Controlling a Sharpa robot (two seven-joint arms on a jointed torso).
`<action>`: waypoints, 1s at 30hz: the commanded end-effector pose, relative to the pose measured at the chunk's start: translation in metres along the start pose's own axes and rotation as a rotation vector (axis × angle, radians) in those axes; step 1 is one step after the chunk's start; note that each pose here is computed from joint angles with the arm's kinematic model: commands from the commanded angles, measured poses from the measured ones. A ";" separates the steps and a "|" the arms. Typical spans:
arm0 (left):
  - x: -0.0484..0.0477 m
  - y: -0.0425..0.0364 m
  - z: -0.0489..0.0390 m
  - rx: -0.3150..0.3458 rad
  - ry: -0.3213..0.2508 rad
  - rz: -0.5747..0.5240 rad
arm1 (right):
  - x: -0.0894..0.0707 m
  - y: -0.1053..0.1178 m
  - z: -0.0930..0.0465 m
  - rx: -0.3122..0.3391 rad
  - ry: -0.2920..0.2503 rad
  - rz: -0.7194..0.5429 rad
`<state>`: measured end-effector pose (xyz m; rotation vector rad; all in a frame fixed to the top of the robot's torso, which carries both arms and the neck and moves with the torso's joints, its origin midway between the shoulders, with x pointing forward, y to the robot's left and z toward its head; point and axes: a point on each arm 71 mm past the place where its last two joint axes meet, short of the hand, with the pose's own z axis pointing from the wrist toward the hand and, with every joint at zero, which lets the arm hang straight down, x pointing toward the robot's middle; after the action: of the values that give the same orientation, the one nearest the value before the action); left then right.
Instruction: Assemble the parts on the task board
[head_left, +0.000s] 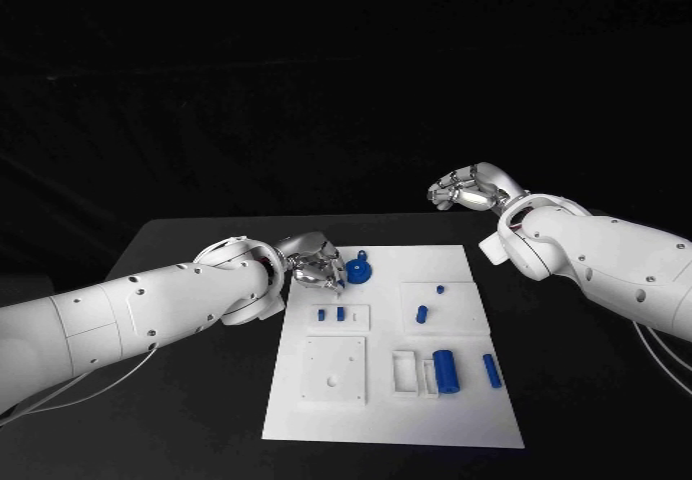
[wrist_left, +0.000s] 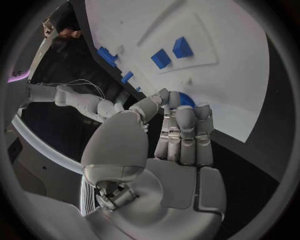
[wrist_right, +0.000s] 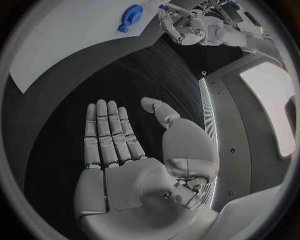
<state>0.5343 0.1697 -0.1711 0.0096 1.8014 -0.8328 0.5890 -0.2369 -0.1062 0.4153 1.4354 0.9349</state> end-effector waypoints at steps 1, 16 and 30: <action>0.0010 0.0031 -0.0026 -0.012 0.036 0.009 | 0.001 0.001 0.000 -0.011 0.011 0.002; 0.0008 0.0111 -0.0037 -0.039 0.070 0.039 | 0.002 0.002 0.000 -0.013 0.012 0.003; 0.0027 0.0087 0.0006 -0.032 0.069 0.048 | 0.002 0.002 0.000 -0.014 0.013 0.003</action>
<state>0.5381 0.1776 -0.1776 0.0416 1.8623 -0.7734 0.5888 -0.2358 -0.1066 0.4140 1.4368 0.9376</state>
